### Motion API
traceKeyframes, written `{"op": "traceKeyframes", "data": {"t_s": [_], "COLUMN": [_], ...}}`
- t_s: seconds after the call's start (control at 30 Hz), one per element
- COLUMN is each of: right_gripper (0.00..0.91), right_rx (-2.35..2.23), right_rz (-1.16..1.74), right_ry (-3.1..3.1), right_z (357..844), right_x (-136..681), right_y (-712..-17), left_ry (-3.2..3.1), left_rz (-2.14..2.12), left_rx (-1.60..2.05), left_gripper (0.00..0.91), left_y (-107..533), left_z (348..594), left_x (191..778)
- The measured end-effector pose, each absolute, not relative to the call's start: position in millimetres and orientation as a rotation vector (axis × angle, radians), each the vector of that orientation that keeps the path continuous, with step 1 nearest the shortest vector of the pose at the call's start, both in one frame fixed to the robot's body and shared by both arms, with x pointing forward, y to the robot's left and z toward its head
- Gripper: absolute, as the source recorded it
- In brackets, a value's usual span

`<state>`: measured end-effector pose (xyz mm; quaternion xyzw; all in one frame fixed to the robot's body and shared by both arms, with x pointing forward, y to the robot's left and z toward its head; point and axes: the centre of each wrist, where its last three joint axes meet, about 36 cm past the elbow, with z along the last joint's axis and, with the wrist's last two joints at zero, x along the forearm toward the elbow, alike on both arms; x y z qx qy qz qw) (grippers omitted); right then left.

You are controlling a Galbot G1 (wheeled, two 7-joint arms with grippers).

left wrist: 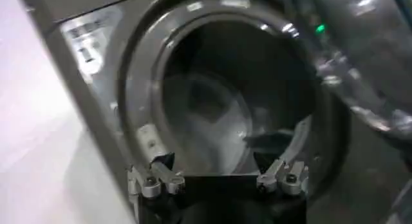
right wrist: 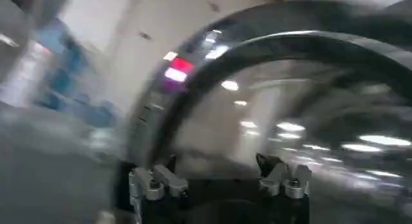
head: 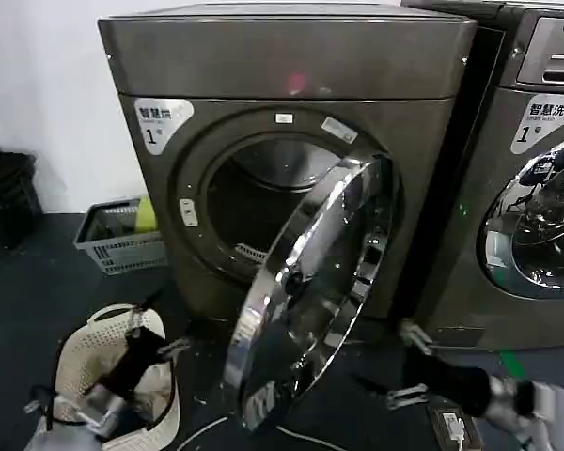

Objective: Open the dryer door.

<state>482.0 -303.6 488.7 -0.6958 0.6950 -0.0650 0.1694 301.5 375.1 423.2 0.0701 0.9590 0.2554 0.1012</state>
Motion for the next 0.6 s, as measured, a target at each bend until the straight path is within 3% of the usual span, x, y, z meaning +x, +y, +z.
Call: {"op": "traceKeyframes", "data": {"t_s": [0.27,0.6], "right_gripper": [0.907,0.907], "right_rx": [-1.618,-0.682], "right_rz": [-0.28,-0.568], "right_ry": [2.202,2.7], "right_z": [474,462], "right_x": [413,307], "right_y": [-368,-440], "left_ry": [2.789,2.707], "left_rz": [0.711,0.694], "left_rx": [0.35,0.646], "left_gripper": [0.907,0.907], "left_y": [363,324], "left_z": [420,408], "left_x": [336,363]}}
